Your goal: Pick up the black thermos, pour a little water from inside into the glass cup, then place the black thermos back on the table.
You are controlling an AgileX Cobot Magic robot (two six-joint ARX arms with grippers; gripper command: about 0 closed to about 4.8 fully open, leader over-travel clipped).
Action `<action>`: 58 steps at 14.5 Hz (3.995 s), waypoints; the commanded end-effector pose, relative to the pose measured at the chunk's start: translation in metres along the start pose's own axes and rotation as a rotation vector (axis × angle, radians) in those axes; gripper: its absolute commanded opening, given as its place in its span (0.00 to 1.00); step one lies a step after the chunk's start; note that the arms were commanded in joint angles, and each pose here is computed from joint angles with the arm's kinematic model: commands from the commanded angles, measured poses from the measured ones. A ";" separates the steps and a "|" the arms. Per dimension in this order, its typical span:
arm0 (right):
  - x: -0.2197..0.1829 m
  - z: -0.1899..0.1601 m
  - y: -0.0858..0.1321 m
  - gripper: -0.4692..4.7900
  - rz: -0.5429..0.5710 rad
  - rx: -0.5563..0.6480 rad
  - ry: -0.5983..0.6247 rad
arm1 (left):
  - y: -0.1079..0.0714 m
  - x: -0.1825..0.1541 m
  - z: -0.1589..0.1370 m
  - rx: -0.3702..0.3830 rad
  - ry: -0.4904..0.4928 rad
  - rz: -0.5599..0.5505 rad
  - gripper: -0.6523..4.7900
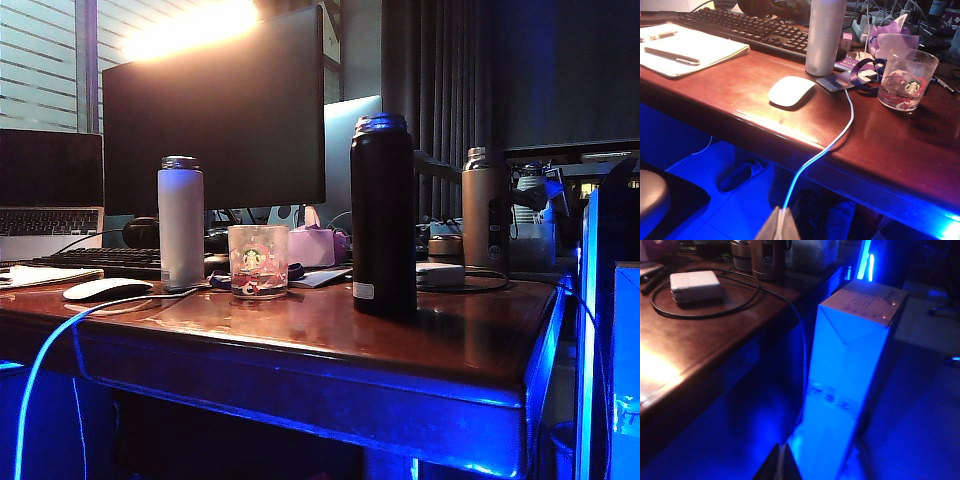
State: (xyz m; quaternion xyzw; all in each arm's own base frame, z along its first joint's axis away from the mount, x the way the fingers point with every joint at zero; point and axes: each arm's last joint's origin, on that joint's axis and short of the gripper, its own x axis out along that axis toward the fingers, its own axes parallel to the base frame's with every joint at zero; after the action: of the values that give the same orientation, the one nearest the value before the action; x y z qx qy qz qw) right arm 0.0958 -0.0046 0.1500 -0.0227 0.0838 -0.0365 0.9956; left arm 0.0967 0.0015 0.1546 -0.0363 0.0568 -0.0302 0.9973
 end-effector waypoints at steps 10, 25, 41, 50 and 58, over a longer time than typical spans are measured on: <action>-0.006 0.107 0.000 0.08 0.173 0.269 -0.186 | -0.011 0.012 0.160 0.026 -0.224 -0.094 0.11; 0.103 0.119 0.021 0.08 0.502 0.151 0.008 | -0.032 0.130 0.206 0.273 0.342 -0.476 0.11; 0.165 0.089 0.078 0.20 0.691 -0.053 -0.027 | -0.052 0.105 0.216 0.273 0.325 -0.481 0.11; 0.166 0.090 0.096 1.00 0.771 -0.078 -0.126 | -0.052 0.097 0.221 0.278 0.297 -0.479 0.11; 0.194 0.050 0.112 1.00 0.797 -0.027 -0.250 | -0.052 0.097 0.221 0.279 0.297 -0.477 0.11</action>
State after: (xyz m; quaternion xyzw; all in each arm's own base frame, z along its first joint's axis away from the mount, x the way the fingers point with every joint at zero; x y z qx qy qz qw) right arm 0.3021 0.0931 0.1592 -0.0116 -0.0187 0.3548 0.9347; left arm 0.2157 -0.0410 0.3634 0.0922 0.1955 -0.2748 0.9369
